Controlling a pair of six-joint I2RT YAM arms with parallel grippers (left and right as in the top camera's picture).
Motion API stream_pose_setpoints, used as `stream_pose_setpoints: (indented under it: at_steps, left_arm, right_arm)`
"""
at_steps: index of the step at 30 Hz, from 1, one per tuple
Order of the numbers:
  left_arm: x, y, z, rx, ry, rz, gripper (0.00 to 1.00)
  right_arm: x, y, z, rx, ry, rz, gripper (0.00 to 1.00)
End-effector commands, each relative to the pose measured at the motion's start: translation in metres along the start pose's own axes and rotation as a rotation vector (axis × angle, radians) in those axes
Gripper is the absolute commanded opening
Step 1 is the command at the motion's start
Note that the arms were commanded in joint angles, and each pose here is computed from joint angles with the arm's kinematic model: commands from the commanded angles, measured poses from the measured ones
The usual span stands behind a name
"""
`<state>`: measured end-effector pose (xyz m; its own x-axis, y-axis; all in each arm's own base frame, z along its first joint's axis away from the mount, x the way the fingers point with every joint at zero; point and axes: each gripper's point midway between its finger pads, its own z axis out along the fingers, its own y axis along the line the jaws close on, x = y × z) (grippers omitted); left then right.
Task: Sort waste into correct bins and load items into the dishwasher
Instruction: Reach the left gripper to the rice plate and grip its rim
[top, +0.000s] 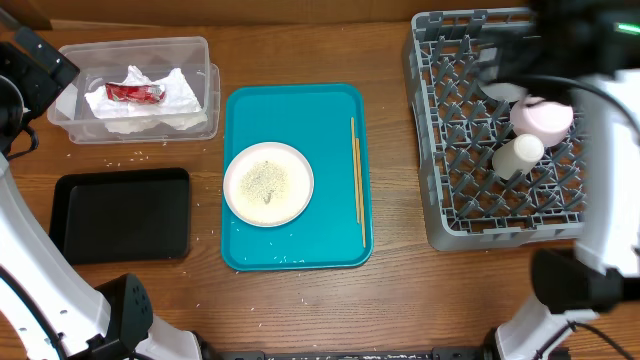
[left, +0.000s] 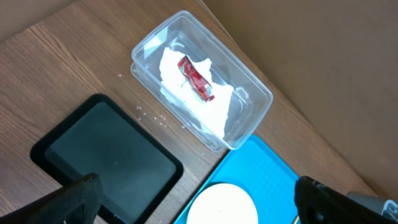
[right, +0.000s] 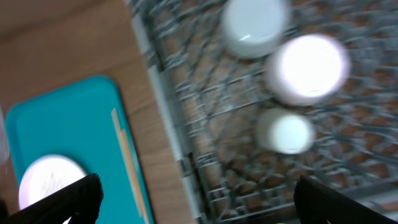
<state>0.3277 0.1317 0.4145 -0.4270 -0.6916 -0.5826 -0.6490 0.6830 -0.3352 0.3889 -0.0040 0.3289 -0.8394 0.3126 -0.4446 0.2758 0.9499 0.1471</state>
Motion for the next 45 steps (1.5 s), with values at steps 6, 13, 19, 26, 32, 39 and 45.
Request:
stream_pose_setpoints:
  at_steps: [6, 13, 19, 26, 32, 39, 45]
  left_arm:
    - [0.005, -0.016, -0.006, 0.092, 0.026, -0.13, 1.0]
    - [0.073, -0.117, -0.049, 0.643, 0.393, 0.013, 0.99]
    - [0.152, -0.171, -0.072, 0.7, 0.492, 0.304, 0.92]
    - [0.249, -0.193, -0.06, 0.455, 0.46, 0.605, 0.95]
    - [0.336, -0.192, -0.001, 0.167, 0.51, 0.8, 0.94]
    - [0.392, -0.184, 0.091, -0.093, 0.593, 0.874, 0.74]
    - [0.422, -0.183, 0.144, -0.178, 0.646, 0.804, 0.73]
  right_arm:
    - [-0.019, -0.078, -0.016, 0.094, -0.064, 0.153, 1.0]
    - [-0.02, -0.09, -0.017, 0.109, -0.068, 0.181, 1.0]
    - [-0.02, -0.09, -0.017, 0.109, -0.068, 0.181, 1.0]
    - [-0.02, -0.09, -0.017, 0.109, -0.068, 0.181, 1.0]
    - [-0.02, -0.09, -0.017, 0.109, -0.068, 0.181, 1.0]
    - [-0.02, -0.09, -0.017, 0.109, -0.068, 0.181, 1.0]
    - [-0.02, -0.09, -0.017, 0.109, -0.068, 0.181, 1.0]
